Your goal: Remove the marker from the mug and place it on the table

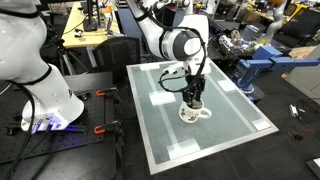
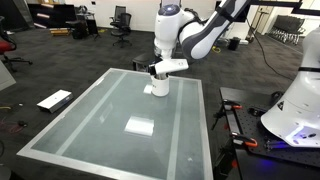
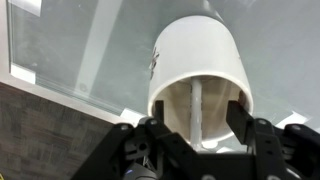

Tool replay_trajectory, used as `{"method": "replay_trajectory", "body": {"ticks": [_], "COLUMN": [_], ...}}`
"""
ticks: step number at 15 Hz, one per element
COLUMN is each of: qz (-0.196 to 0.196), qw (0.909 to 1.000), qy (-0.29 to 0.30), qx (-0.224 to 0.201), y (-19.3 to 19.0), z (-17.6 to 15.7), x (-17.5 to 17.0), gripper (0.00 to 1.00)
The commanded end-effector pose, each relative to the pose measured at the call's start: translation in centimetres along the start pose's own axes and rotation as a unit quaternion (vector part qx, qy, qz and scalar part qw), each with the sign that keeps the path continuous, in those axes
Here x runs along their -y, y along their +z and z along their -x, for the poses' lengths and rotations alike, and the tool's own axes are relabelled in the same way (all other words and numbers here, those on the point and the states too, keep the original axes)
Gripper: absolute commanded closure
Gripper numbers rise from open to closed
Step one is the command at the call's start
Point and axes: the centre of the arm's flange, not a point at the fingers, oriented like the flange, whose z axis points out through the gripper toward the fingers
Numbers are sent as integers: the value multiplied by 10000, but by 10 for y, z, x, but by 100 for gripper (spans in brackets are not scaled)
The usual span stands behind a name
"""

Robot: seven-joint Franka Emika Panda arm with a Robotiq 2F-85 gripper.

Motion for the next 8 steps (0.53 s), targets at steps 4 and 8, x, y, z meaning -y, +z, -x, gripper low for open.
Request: {"method": "replay_trajectory", "body": {"ticks": [4,8], "qz": [-72,-9], "qw": [9998,9991], "qy": [17,-87], "qx": [-195,-409], "y": [12,14], "z": [-7,-10], "x": [4,5], "gripper": [33,33]}}
